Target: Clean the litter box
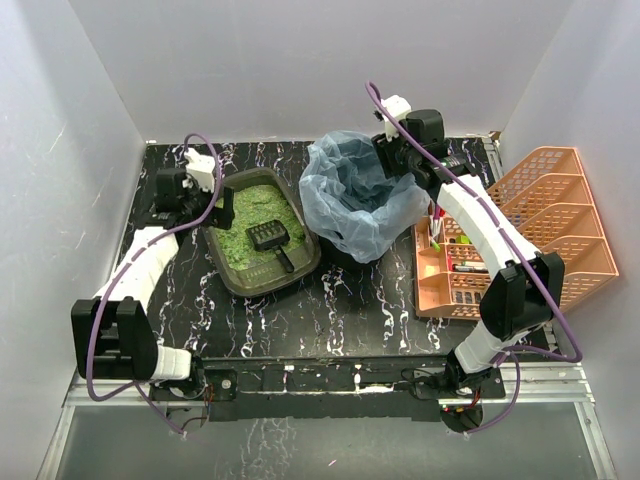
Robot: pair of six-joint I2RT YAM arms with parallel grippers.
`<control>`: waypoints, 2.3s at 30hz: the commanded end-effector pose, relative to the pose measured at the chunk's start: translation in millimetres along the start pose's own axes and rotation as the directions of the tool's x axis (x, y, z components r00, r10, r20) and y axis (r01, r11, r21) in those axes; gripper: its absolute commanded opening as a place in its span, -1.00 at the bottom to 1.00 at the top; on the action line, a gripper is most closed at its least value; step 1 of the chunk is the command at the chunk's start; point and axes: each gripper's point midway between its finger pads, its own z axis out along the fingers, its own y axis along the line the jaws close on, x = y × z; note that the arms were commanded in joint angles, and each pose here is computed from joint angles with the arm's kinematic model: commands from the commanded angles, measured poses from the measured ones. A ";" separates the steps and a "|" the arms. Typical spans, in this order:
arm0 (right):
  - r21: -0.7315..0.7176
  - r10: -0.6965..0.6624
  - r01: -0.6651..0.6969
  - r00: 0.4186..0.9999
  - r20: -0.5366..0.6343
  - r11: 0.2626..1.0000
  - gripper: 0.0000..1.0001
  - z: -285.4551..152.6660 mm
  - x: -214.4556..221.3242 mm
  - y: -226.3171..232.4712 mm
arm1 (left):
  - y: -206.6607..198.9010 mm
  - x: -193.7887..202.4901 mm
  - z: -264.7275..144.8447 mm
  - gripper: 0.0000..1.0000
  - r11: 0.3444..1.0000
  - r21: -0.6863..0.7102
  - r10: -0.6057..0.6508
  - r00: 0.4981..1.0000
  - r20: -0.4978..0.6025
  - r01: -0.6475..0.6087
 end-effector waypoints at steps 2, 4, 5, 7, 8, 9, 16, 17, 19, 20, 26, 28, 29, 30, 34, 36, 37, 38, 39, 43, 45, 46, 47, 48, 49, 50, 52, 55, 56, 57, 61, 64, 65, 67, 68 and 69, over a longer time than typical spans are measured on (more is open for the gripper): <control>0.049 0.008 -0.014 0.992 0.122 0.999 -0.03 -15.0 -35.1 -11.1 | -8.5 38.2 -7.5 0.94 0.992 -0.016 -0.124 0.989 -0.077 0.123; 0.065 0.016 -0.024 0.992 0.126 0.998 -0.07 -12.0 -36.1 -14.3 | -8.1 46.2 -5.3 0.91 0.991 -0.025 -0.130 0.987 -0.090 0.129; 0.073 0.019 -0.029 0.991 0.129 0.997 -0.09 -10.8 -37.7 -15.7 | -8.5 50.8 -3.7 0.90 0.991 -0.023 -0.132 0.986 -0.099 0.130; 0.086 0.027 -0.039 0.990 0.136 0.996 -0.13 -7.6 -40.7 -18.4 | -9.3 58.0 -0.3 0.84 0.991 -0.022 -0.134 0.984 -0.113 0.133; 0.090 0.029 -0.042 0.990 0.141 0.995 -0.14 -6.0 -42.7 -19.5 | -9.2 62.0 1.6 0.81 0.991 -0.023 -0.135 0.983 -0.124 0.133; 0.092 0.034 -0.047 0.990 0.140 0.995 -0.15 -3.0 -43.7 -20.0 | -9.1 64.2 3.1 0.79 0.991 -0.023 -0.137 0.982 -0.130 0.135; 0.107 0.059 -0.072 0.990 0.128 0.992 -0.20 6.9 -46.4 -23.7 | -7.1 71.8 9.0 0.53 0.997 -0.009 -0.080 0.985 -0.154 0.079; 0.116 0.059 -0.074 0.990 0.128 0.990 -0.20 7.2 -46.4 -25.5 | -6.6 73.2 9.8 0.50 0.997 -0.008 -0.072 0.984 -0.164 0.072; 0.131 0.056 -0.073 0.990 0.131 0.989 -0.21 5.8 -47.6 -28.2 | -5.6 75.2 11.4 0.46 0.999 0.002 -0.039 0.983 -0.179 0.040; 0.135 0.055 -0.073 0.989 0.134 0.988 -0.21 4.8 -48.9 -29.1 | -3.9 77.4 12.6 0.44 1.000 0.002 -0.027 0.982 -0.190 0.027; 0.085 0.057 -0.070 0.988 0.146 0.994 -0.16 -1.6 -54.3 -20.1 | 3.1 90.0 19.0 0.31 1.000 0.015 -0.002 0.966 -0.257 0.006; 0.052 0.048 -0.056 0.987 0.151 0.997 -0.01 -5.8 -56.8 -14.9 | 4.2 90.3 19.8 0.27 0.999 0.029 0.020 0.964 -0.265 -0.012; 0.041 0.042 -0.048 0.987 0.153 0.998 0.05 -8.8 -58.0 -12.4 | 4.2 90.4 19.8 0.24 0.999 0.038 0.032 0.962 -0.272 -0.023; 0.026 0.033 -0.037 0.987 0.156 0.999 0.11 -11.7 -59.4 -9.7 | 4.9 89.5 20.0 0.22 0.998 0.046 0.048 0.959 -0.278 -0.037; 0.005 -0.004 0.003 0.987 0.160 1.000 0.27 -24.0 -60.7 -5.4 | 5.4 90.4 21.9 0.15 0.989 0.100 0.135 0.945 -0.298 -0.110; -0.003 -0.019 0.020 0.987 0.159 1.000 0.32 -29.9 -60.5 -3.6 | 10.6 87.9 23.8 0.12 0.982 0.106 0.185 0.935 -0.302 -0.160; -0.007 -0.025 0.026 0.987 0.160 1.000 0.34 -33.4 -60.9 -2.8 | 14.7 86.8 25.4 0.10 0.979 0.100 0.201 0.930 -0.308 -0.178; -0.010 -0.028 0.030 0.987 0.161 0.999 0.35 -36.9 -61.2 -2.1 | 18.6 85.7 27.2 0.09 0.976 0.098 0.217 0.923 -0.317 -0.196; -0.014 -0.032 0.035 0.986 0.164 0.999 0.36 -40.8 -61.8 -1.5 | 22.3 84.3 29.2 0.08 0.973 0.098 0.229 0.918 -0.324 -0.208; -0.031 -0.043 0.050 0.982 0.185 0.998 0.41 -57.8 -63.3 3.0 | 36.3 80.0 41.0 -0.03 0.965 0.106 0.262 0.904 -0.338 -0.240; -0.044 -0.051 0.061 0.979 0.195 0.997 0.43 -67.4 -63.6 5.7 | 43.1 78.3 45.9 -0.08 0.963 0.107 0.270 0.899 -0.345 -0.249; -0.054 -0.057 0.069 0.979 0.198 0.996 0.44 -71.8 -62.9 7.6 | 44.6 76.9 48.1 -0.08 0.963 0.112 0.270 0.899 -0.344 -0.246; -0.061 -0.063 0.077 0.977 0.205 0.995 0.45 -77.1 -63.1 9.0 | 43.8 75.9 49.6 -0.08 0.960 0.130 0.276 0.898 -0.342 -0.246; -0.074 -0.069 0.086 0.976 0.205 0.994 0.45 -80.1 -61.2 11.6 | 44.1 73.3 50.8 -0.08 0.957 0.143 0.288 0.896 -0.339 -0.253; -0.089 -0.076 0.096 0.975 0.206 0.991 0.46 -82.9 -59.5 14.8 | 43.6 72.6 51.9 -0.08 0.952 0.160 0.301 0.892 -0.338 -0.261; -0.106 -0.086 0.111 0.974 0.210 0.988 0.46 -86.1 -57.9 18.5 | 43.3 73.1 52.6 -0.08 0.946 0.175 0.316 0.886 -0.338 -0.271; -0.137 -0.106 0.137 0.971 0.214 0.981 0.46 -90.2 -52.5 24.9 | 46.2 72.8 55.2 -0.08 0.936 0.187 0.346 0.875 -0.338 -0.298; -0.177 -0.134 0.174 0.968 0.214 0.969 0.46 -94.3 -43.2 33.9 | 50.2 70.7 64.2 -0.07 0.926 0.196 0.372 0.871 -0.321 -0.323; -0.192 -0.144 0.187 0.965 0.217 0.963 0.46 -95.7 -41.6 37.2 | 49.0 69.8 67.4 -0.07 0.922 0.210 0.379 0.871 -0.313 -0.326; -0.209 -0.150 0.197 0.964 0.221 0.958 0.46 -97.2 -40.1 40.5 | 47.5 68.9 70.4 -0.07 0.921 0.222 0.378 0.874 -0.306 -0.321; -0.269 -0.159 0.221 0.959 0.236 0.937 0.47 -102.9 -38.8 52.0 | 47.1 55.5 83.3 -0.06 0.932 0.223 0.341 0.896 -0.285 -0.285; -0.289 -0.169 0.241 0.953 0.252 0.927 0.47 -108.2 -43.2 55.2 | 57.3 45.8 92.9 -0.02 0.939 0.174 0.335 0.902 -0.270 -0.297; -0.296 -0.171 0.245 0.951 0.257 0.923 0.47 -110.0 -44.7 56.4 | 59.2 41.9 93.8 -0.01 0.941 0.162 0.331 0.906 -0.266 -0.296; -0.307 -0.171 0.250 0.950 0.263 0.918 0.47 -113.1 -46.5 58.3 | 58.7 31.6 89.8 0.10 0.949 0.148 0.310 0.918 -0.249 -0.280; -0.310 -0.170 0.251 0.949 0.265 0.917 0.47 -114.2 -47.2 58.8 | 57.3 26.1 86.1 0.18 0.953 0.139 0.294 0.926 -0.238 -0.268; -0.312 -0.170 0.251 0.949 0.265 0.916 0.47 -114.7 -46.9 59.3 | 55.8 20.0 80.9 0.26 0.960 0.124 0.275 0.936 -0.222 -0.252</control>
